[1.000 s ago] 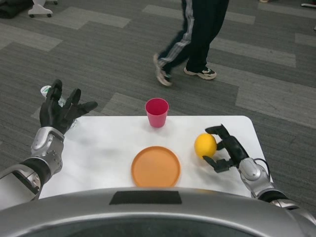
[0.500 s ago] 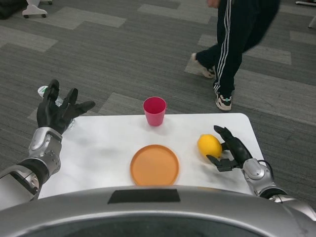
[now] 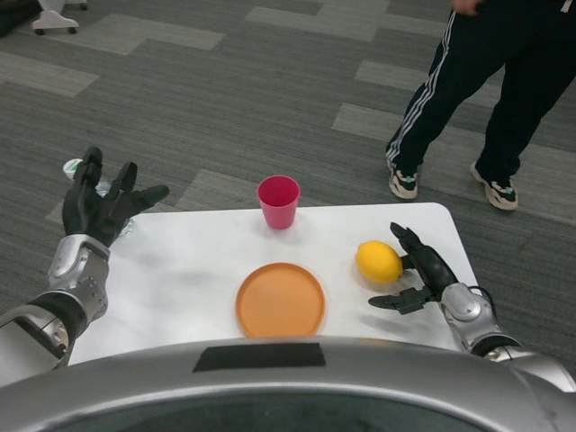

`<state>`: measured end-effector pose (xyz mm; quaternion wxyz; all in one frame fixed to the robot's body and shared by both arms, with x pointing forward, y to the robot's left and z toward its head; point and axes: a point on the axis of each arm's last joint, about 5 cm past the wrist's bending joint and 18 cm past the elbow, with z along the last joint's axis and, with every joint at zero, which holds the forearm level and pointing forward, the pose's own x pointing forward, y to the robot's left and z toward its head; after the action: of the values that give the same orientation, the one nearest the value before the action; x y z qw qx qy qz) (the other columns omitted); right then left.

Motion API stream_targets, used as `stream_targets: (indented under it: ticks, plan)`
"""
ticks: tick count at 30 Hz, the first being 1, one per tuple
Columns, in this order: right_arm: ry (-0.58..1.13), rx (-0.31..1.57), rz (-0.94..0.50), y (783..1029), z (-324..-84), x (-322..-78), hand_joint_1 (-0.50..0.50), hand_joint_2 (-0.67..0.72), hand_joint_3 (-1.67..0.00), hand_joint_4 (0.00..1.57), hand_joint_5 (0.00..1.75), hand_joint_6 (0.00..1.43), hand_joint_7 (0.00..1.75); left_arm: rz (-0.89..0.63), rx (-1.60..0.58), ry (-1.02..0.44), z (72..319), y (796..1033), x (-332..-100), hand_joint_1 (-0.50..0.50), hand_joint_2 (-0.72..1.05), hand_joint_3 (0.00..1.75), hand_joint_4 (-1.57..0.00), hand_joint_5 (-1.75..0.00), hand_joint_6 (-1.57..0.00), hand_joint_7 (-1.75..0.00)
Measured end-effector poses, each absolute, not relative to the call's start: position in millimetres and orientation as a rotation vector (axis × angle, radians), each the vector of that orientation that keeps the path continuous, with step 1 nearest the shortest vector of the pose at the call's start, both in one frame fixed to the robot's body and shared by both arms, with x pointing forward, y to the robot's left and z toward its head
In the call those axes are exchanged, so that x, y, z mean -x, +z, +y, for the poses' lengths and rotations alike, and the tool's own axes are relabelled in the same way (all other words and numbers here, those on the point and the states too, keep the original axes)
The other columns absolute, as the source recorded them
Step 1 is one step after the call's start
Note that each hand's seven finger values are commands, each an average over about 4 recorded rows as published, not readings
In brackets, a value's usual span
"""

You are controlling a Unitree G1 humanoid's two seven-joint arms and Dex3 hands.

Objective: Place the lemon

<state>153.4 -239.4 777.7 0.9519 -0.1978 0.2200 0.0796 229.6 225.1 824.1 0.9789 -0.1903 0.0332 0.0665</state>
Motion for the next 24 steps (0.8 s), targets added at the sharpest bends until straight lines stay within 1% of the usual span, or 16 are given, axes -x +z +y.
stream_targets:
  ticks: [5,8,9,12,15,17,19,21,24]
  plan:
    - [0.085,0.367,0.433,777.4,-241.5,-151.1,-0.29,-0.16,-0.40,0.03,0.97,0.00,0.00,0.067,0.383,0.134,225.1,824.1,-229.6,0.50,1.05,0.09,-0.04,0.00,0.00,0.00]
    - [0.034,0.354,0.412,776.8,-241.4,-148.5,-0.29,-0.16,-0.40,0.01,0.90,0.00,0.00,0.067,0.383,0.134,225.1,824.1,-229.6,0.50,1.05,0.09,-0.04,0.00,0.00,0.00]
    - [0.024,0.354,0.404,777.1,-241.8,-148.3,-0.29,-0.16,-0.40,0.01,0.90,0.00,0.00,0.067,0.383,0.134,225.1,824.1,-229.6,0.50,1.05,0.09,-0.04,0.00,0.00,0.00]
    - [-0.008,0.356,0.377,778.8,-242.8,-149.3,-0.32,-0.16,-0.40,0.03,0.90,0.00,0.00,0.067,0.383,0.134,225.1,824.1,-229.6,0.50,1.05,0.09,-0.04,0.00,0.00,0.00]
    - [-0.031,0.352,0.354,780.2,-243.8,-149.8,-0.33,-0.16,-0.40,0.03,0.87,0.00,0.00,0.067,0.383,0.134,225.1,824.1,-229.6,0.50,1.05,0.09,-0.04,0.00,0.00,0.00]
    - [-0.039,0.348,0.343,781.0,-244.3,-150.2,-0.33,-0.16,-0.40,0.03,0.92,0.00,0.00,0.067,0.383,0.134,225.1,824.1,-229.6,0.50,1.05,0.09,-0.04,0.00,0.00,0.00]
    - [-0.047,0.345,0.328,782.3,-244.7,-151.3,-0.33,-0.16,-0.40,0.03,0.92,0.00,0.00,0.067,0.383,0.134,225.1,824.1,-229.6,0.50,1.05,0.09,-0.04,0.00,0.00,0.00]
    - [-0.057,0.342,0.303,784.4,-245.1,-153.1,-0.33,-0.16,-0.40,0.03,0.87,0.00,0.00,0.067,0.383,0.134,225.1,824.1,-229.6,0.50,1.05,0.09,-0.04,0.00,0.00,0.00]
    - [-0.082,0.333,0.269,787.5,-246.3,-155.5,-0.33,-0.16,-0.40,0.03,0.87,0.00,0.00,0.067,0.383,0.134,225.1,824.1,-229.6,0.50,1.05,0.09,-0.04,0.00,0.00,0.00]
